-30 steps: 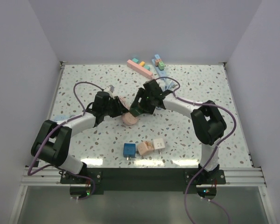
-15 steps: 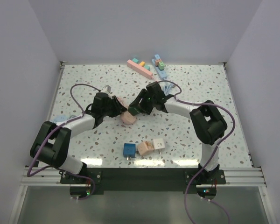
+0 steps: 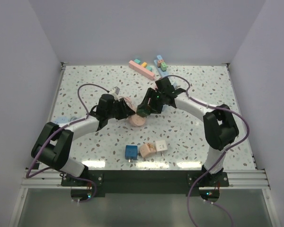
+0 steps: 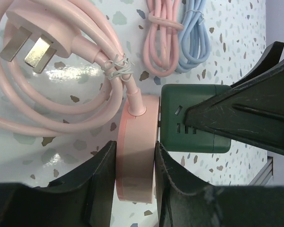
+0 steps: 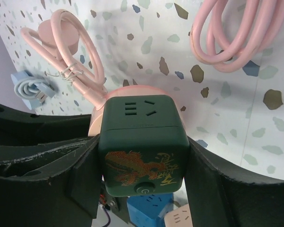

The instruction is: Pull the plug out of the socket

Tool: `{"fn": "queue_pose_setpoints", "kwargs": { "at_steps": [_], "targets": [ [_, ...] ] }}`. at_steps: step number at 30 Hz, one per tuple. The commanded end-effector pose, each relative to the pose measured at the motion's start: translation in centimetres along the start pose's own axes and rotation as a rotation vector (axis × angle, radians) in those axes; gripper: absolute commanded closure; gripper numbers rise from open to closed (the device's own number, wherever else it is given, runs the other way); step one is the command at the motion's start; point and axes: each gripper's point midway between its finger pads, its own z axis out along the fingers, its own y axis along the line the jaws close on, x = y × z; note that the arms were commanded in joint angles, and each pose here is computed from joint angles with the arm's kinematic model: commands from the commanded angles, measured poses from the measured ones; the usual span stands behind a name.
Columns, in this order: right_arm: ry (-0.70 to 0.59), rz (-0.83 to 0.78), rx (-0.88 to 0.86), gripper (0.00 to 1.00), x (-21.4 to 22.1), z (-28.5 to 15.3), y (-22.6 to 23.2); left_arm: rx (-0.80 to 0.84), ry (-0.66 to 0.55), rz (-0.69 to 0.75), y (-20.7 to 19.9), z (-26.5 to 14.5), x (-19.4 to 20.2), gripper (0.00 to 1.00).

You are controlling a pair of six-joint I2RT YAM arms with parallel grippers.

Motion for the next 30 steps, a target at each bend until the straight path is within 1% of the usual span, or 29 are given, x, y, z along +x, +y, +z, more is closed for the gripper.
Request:
{"fn": "queue_pose_setpoints", "kwargs": {
  "at_steps": [1,4,5,7,9,12,15,17,19,21,23,24,25,26,28,30],
  "targets": [
    [-0.066,-0.097,-0.040,1.00,-1.5,-6.4,1.5,-0.280,-0.045,0.042,6.7,-0.3,-1.1,1.00],
    [-0.080,-0.079,-0.063,1.00,-1.3,-6.6,1.5,-0.273,-0.055,0.039,6.2,0.0,-1.7,1.00],
    [-0.102,-0.081,-0.092,1.00,-1.6,-7.1,2.2,-0.274,-0.053,0.037,6.2,0.0,-1.7,1.00],
    [-0.094,-0.067,-0.123,1.00,-1.0,-7.0,2.4,-0.268,-0.059,0.032,5.9,0.1,-2.1,1.00],
    [-0.075,-0.094,-0.154,1.00,-0.3,-6.8,3.3,-0.263,-0.064,0.025,5.8,0.2,-2.3,1.00],
    [-0.037,-0.132,-0.141,1.00,1.3,-6.0,3.6,-0.256,-0.068,0.020,5.5,0.3,-2.5,1.00],
    [0.006,-0.169,-0.146,1.00,2.6,-4.0,3.9,-0.189,-0.085,0.028,4.1,0.4,-2.9,1.00],
    [0.010,-0.170,-0.164,1.00,2.4,-3.4,4.3,-0.150,-0.090,0.043,3.3,0.7,-3.3,1.00],
    [0.012,-0.177,-0.159,1.00,2.2,-3.4,4.6,-0.152,-0.070,0.048,3.3,0.8,-3.0,1.00],
    [-0.008,-0.213,-0.168,1.00,1.4,-4.6,5.3,-0.186,-0.079,0.045,3.9,0.8,-3.2,1.00],
    [-0.016,-0.222,-0.184,1.00,0.8,-7.1,5.5,-0.220,-0.074,0.048,4.6,0.5,-3.0,1.00],
    [-0.028,-0.261,-0.196,1.00,0.4,-8.4,5.8,-0.241,-0.074,0.051,5.0,0.4,-2.9,1.00],
    [-0.033,-0.282,-0.182,1.00,0.7,-10.7,5.7,-0.259,-0.070,0.050,5.3,0.2,-2.8,1.00],
    [-0.054,-0.333,-0.168,1.00,0.5,-11.8,5.5,-0.269,-0.070,0.050,5.6,0.0,-2.6,1.00],
    [-0.075,-0.354,-0.200,1.00,1.1,-14.0,6.0,-0.263,-0.091,0.050,5.5,-0.3,-2.8,1.00],
    [-0.048,-0.337,-0.208,1.00,2.0,-14.0,5.6,-0.254,-0.096,0.043,5.2,-0.3,-3.0,1.00]
  ]
}}
